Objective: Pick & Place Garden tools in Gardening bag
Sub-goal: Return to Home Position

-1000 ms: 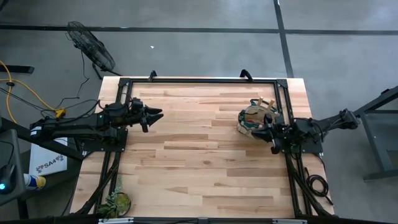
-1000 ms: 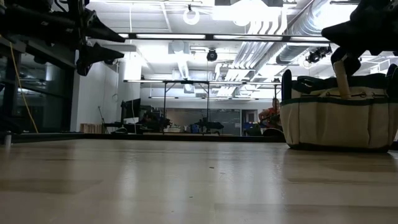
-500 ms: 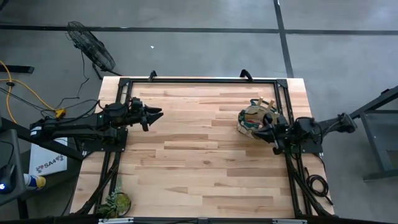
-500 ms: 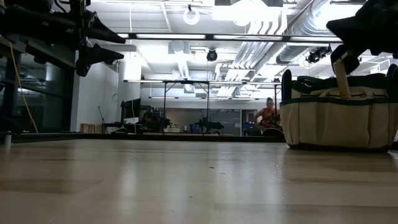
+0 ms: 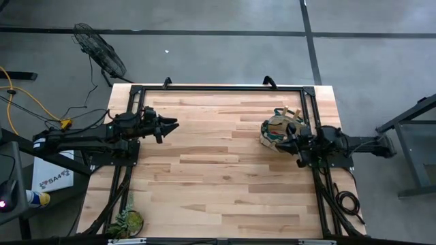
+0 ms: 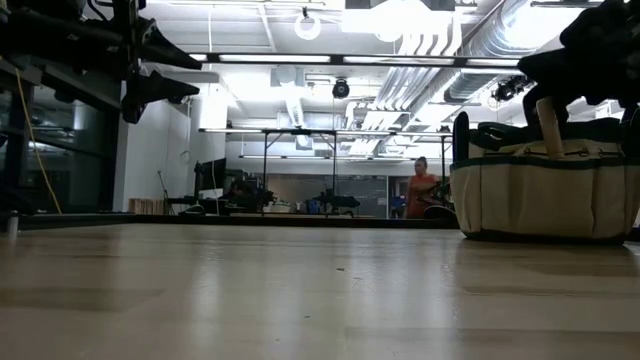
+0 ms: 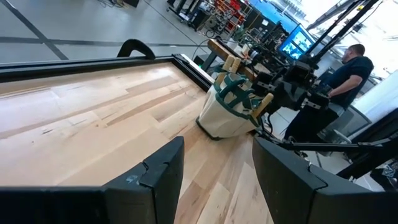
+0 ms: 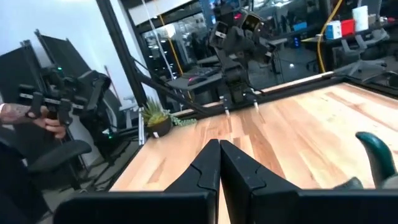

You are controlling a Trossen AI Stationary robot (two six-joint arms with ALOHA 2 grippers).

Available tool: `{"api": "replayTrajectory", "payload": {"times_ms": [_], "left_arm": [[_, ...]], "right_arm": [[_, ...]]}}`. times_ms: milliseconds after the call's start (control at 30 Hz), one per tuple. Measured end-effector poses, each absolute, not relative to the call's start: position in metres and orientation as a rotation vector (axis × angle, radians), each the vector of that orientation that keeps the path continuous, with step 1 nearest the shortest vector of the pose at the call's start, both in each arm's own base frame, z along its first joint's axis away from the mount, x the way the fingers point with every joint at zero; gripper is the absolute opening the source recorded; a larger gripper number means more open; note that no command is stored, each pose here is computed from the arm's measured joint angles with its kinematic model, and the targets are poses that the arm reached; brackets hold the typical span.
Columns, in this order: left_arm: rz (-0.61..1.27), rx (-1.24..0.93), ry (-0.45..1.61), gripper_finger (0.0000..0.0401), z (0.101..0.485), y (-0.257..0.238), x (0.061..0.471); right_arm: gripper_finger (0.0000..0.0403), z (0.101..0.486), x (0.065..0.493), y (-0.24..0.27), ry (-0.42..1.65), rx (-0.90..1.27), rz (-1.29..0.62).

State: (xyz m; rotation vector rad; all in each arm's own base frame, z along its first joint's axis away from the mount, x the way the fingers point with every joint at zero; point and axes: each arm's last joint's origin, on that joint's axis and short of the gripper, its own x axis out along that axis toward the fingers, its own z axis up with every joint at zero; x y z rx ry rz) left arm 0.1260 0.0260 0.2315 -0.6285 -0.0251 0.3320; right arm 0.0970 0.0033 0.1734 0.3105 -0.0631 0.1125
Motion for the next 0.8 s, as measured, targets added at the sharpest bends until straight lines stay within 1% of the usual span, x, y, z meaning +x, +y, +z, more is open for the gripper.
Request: {"api": "replayTrajectory", "payload": {"times_ms": [333, 800], "left_arm": [[0.326, -0.631, 0.036, 0.0187, 0.226, 0.025, 0.126], [0.320, -0.609, 0.039, 0.0187, 0.226, 0.025, 0.126]], "right_arm": [[0.0002, 0.174, 0.096, -0.008, -0.076, 0.292, 0.093], [0.0003, 0.174, 0.096, -0.010, -0.077, 0.292, 0.077]]}}
